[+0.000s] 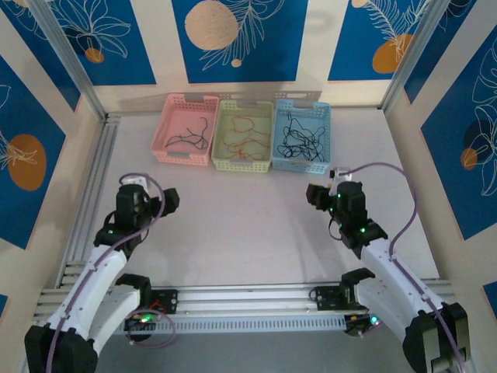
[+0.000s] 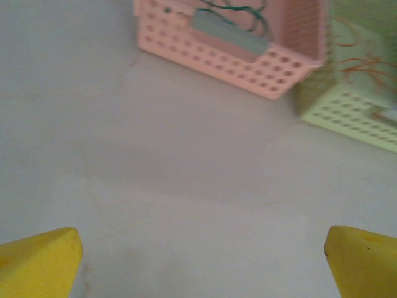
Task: Untangle the cables
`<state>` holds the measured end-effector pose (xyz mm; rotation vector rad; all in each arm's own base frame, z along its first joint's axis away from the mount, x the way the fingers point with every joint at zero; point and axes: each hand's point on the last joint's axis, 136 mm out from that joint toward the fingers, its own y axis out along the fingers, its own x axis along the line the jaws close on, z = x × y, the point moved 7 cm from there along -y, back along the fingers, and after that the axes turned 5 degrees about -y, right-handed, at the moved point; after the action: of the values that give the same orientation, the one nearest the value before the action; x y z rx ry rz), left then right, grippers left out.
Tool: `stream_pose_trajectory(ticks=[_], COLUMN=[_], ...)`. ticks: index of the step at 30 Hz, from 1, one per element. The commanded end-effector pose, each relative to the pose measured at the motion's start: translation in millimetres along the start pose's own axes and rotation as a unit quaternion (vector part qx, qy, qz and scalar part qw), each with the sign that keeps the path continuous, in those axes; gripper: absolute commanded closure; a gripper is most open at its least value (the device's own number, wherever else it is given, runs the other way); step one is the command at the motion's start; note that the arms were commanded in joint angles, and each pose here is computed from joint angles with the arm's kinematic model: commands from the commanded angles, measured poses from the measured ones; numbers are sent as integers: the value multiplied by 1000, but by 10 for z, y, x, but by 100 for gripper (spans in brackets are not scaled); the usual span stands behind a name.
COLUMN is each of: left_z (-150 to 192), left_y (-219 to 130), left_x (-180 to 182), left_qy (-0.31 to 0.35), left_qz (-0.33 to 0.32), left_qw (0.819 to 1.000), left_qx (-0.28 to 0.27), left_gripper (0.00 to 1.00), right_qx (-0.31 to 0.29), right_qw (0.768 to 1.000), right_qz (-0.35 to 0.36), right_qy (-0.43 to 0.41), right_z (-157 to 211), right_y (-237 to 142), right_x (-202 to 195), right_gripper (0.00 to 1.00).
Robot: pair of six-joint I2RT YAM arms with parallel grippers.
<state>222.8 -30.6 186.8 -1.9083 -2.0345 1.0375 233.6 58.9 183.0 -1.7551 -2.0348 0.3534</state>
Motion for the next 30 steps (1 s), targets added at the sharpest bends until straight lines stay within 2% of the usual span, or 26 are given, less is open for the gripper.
stream_pose_trajectory(ticks=[1, 3, 6, 9, 11, 13, 17, 20, 23, 24, 25, 26, 28, 29, 30], left_z=[-116, -64, -123, -174, -146, -78, -33, -73, 25, 73, 72, 86, 32, 4, -41], left_y=[45, 70, 53, 124, 209, 322, 545, 670, 937, 1023, 1036, 1059, 1151, 1195, 1241], left_x=[161, 249, 304, 294, 341, 362, 299, 232, 150, 117, 86, 78, 45, 72, 111], left_qy=[29, 36, 32, 73, 89, 105, 149, 164, 201, 219, 226, 228, 235, 227, 212], left_qz=[-53, -62, -89, -102, -126, -128, -103, -83, -38, -28, -28, -23, -14, -20, -27], left_qw=[991, 982, 973, 966, 962, 961, 954, 947, 945, 943, 945, 951, 952, 957, 964], left_qx=[-122, -175, -211, -228, -227, -223, -240, -265, -255, -250, -234, -205, -195, -181, -159], left_gripper=[0, 1, 1, 1, 1, 2, 2, 0, 0, 0, 0, 0, 0, 0, 0], right_qx=[-91, -96, -83, -73, -58, -79, -106, -118, -124, -145, -127, -72, -75, -50, -60], right_qw=[994, 993, 992, 991, 991, 989, 987, 986, 987, 984, 987, 993, 994, 996, 996], right_qz=[58, 66, 88, 110, 120, 124, 122, 108, 74, 72, 67, 61, 57, 53, 50], right_qy=[-21, -33, -24, 8, 7, 7, -5, -53, -66, -75, -77, -68, -54, -42, -44], right_z=[-87, -74, 38, 232, 213, 179, 71, -20, 179, 124, 90, 88, 53, 50, 65], right_y=[-47, -54, 25, 164, 219, 277, 477, 646, 854, 913, 940, 993, 1083, 1068, 1070], right_x=[-142, -216, -372, -541, -570, -594, -629, -567, -605, -585, -563, -581, -652, -686, -685], right_gripper=[38, 38, 39, 40, 40, 40, 41, 43, 44, 44, 44, 46, 46, 45, 44])
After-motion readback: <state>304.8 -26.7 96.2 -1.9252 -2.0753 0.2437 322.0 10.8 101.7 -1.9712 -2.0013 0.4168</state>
